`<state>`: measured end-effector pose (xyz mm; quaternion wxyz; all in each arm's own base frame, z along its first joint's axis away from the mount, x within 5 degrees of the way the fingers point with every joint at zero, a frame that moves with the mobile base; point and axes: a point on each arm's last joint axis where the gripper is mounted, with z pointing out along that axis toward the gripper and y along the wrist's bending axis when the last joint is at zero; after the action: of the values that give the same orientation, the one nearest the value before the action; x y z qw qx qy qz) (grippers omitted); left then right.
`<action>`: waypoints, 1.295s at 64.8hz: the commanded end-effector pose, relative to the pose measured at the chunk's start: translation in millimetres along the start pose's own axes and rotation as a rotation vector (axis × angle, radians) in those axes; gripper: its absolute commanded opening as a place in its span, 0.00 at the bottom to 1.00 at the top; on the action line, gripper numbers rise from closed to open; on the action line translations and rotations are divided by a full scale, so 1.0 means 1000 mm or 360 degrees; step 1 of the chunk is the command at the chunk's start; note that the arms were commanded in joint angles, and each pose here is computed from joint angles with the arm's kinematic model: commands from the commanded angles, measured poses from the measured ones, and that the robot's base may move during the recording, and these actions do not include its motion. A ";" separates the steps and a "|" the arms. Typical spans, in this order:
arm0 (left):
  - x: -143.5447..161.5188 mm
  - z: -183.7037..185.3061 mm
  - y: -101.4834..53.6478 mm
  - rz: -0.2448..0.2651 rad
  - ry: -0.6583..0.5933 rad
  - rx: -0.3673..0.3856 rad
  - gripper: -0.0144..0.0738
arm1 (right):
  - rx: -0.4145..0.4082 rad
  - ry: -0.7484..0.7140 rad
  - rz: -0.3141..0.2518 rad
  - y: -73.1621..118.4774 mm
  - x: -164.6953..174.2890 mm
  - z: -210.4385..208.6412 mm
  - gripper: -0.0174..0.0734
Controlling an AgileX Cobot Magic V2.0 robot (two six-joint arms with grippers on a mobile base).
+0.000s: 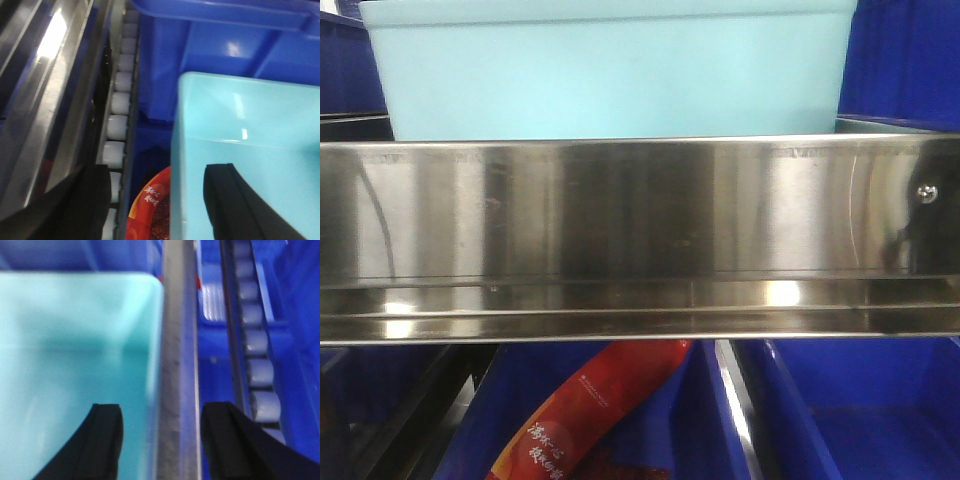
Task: Fetch blue bin and place on conveyor start
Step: 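Close both grippers on the light-blue bin's opposite side walls, then lift the light-blue bin with both grippers and pull it off the shelf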
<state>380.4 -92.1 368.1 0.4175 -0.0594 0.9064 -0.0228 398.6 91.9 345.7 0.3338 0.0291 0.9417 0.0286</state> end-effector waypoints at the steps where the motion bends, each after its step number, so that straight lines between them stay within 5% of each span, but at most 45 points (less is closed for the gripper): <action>1: 0.004 0.008 0.001 -0.0007 0.0045 -0.0029 0.53 | 0.0023 0.0039 0.0006 -0.002 0.001 0.006 0.47; 34: 0.029 0.035 -0.004 0.0016 0.0253 -0.0069 0.48 | 0.0021 0.0083 -0.0010 0.003 0.005 0.016 0.47; 46: 0.029 0.035 -0.006 0.0012 0.0246 -0.0056 0.48 | 0.0028 0.0102 -0.0011 0.003 0.006 0.019 0.35; 56: 0.029 0.034 -0.006 0.0004 0.0247 -0.0051 0.32 | 0.0029 0.0103 -0.0011 0.003 0.006 0.019 0.12; 60: 0.029 0.031 -0.008 0.0010 0.0244 -0.0043 0.19 | 0.0045 0.0099 -0.0024 0.002 0.006 0.019 0.00; 64: 0.027 0.027 -0.009 0.0010 0.0240 -0.0040 0.04 | 0.0045 0.0092 -0.0025 0.002 0.005 0.017 0.02; 84: 0.014 -0.015 -0.029 0.0037 0.0107 0.0083 0.04 | 0.0063 -0.0068 -0.0024 -0.005 -0.004 -0.028 0.01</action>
<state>375.5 -117.8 345.0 0.3588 -0.0424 0.9320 -0.0280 396.5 95.6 340.4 0.3121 0.0342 0.9491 0.0268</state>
